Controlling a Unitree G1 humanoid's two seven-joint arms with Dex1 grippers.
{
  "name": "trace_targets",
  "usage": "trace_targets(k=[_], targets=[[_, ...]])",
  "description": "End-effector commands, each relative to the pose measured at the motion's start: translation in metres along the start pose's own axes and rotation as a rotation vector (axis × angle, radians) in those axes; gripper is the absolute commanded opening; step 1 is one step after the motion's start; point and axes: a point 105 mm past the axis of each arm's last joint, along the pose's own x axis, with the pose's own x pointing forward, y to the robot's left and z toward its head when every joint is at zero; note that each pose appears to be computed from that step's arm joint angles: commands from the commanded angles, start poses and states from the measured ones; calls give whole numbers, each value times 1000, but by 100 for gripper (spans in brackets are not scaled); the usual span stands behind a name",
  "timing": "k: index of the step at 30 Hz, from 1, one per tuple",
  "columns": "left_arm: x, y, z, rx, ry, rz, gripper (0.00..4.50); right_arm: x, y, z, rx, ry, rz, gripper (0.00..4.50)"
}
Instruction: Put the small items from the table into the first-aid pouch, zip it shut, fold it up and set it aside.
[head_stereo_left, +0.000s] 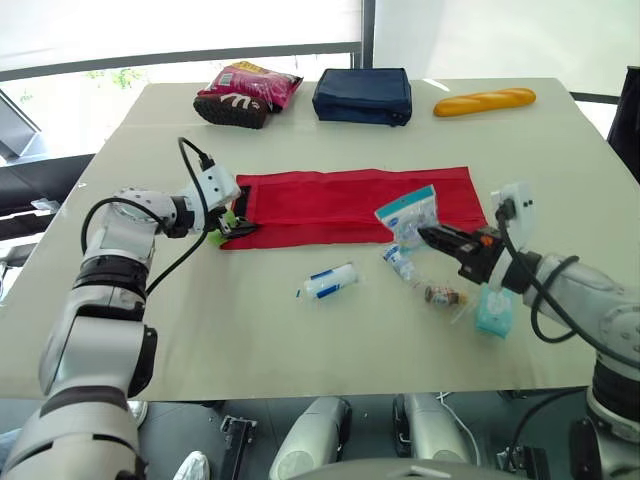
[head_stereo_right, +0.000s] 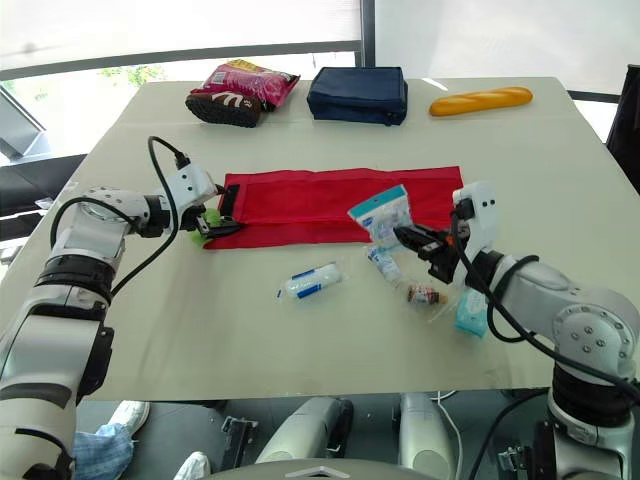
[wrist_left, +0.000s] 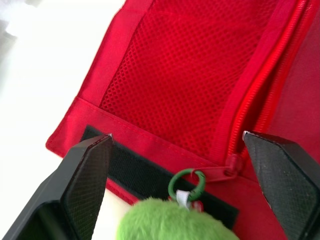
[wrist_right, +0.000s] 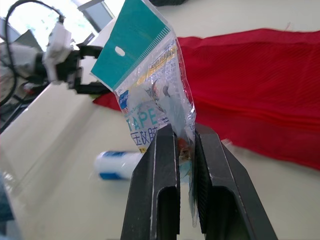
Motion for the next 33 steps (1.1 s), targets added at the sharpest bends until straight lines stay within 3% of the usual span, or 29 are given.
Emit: trace_targets(k=[1, 5, 7, 11, 15, 18, 25, 33], targets=[[1, 3, 5, 37, -3, -9, 252, -3, 14, 11, -32, -48, 32, 0], [11, -2, 9, 24, -14, -37, 78, 0, 21, 12, -26, -63, 35, 0], [11, -3, 11, 17, -25, -49, 12, 0, 21, 13, -22, -66, 27, 0], [11, -11, 27, -57, -124, -151, 12, 5, 22, 11, 18, -60, 22, 0], [15, -24, 52, -108, -250, -262, 12, 29, 35, -8, 122, -2, 75, 0], [19, -43, 70, -99, -326, -335, 12, 59, 28, -26, 242, 78, 19, 0], [16, -68, 82, -109, -371, -345, 12, 96, 26, -36, 484, 181, -22, 0], [17, -75, 88, -135, -416, -282, 12, 110, 29, -57, 564, 351, -56, 0]])
